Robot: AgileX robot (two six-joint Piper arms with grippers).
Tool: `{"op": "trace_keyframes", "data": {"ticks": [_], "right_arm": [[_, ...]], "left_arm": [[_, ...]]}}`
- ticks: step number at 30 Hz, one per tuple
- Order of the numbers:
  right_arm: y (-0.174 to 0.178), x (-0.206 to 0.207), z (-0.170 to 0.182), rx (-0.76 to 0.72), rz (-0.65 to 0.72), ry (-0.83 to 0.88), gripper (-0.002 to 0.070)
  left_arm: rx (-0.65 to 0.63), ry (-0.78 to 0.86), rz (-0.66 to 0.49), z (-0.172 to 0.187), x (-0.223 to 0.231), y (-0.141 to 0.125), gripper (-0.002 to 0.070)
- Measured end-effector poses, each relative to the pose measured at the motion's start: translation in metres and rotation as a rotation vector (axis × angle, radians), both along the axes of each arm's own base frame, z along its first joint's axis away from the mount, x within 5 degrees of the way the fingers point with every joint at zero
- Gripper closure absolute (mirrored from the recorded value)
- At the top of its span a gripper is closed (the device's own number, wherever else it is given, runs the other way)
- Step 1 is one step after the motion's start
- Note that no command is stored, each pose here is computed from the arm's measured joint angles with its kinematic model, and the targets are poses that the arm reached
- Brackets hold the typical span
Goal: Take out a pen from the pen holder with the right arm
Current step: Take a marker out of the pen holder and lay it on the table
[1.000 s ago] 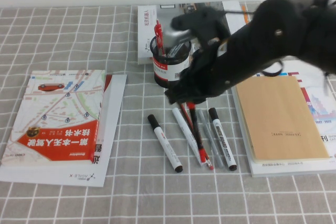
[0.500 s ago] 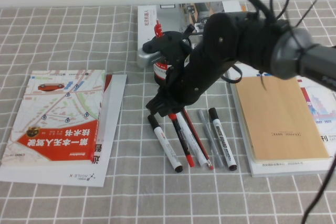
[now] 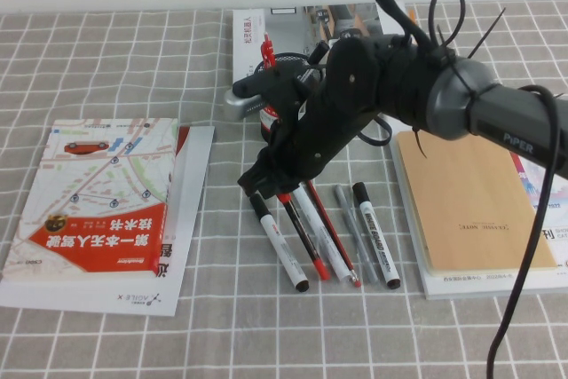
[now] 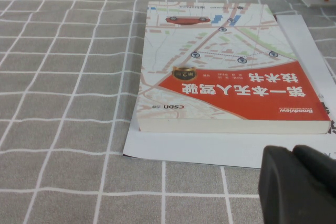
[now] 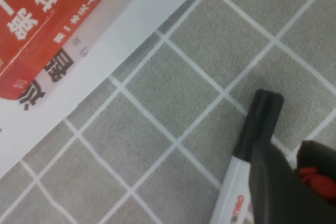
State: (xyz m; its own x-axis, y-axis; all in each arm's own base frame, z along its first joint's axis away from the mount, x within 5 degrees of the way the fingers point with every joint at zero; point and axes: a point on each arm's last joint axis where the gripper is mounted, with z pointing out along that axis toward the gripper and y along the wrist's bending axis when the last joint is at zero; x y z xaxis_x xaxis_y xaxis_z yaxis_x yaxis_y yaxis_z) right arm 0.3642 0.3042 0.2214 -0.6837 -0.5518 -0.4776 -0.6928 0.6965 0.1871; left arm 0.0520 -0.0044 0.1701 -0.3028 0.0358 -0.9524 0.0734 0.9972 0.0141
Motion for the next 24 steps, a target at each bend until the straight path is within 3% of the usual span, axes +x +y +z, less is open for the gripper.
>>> {"op": "trace_keyframes", "data": {"ticks": [13, 24], "right_arm": [[0.0028, 0.0060, -0.0085, 0.010, -0.014, -0.031, 0.0629], [0.0031, 0.0071, -0.0080, 0.015, -0.017, -0.043, 0.0561]], "left_arm": [[0.000, 0.000, 0.000, 0.0000, 0.0000, 0.0000, 0.0678], [0.000, 0.000, 0.000, 0.0000, 0.0000, 0.0000, 0.0678]]}}
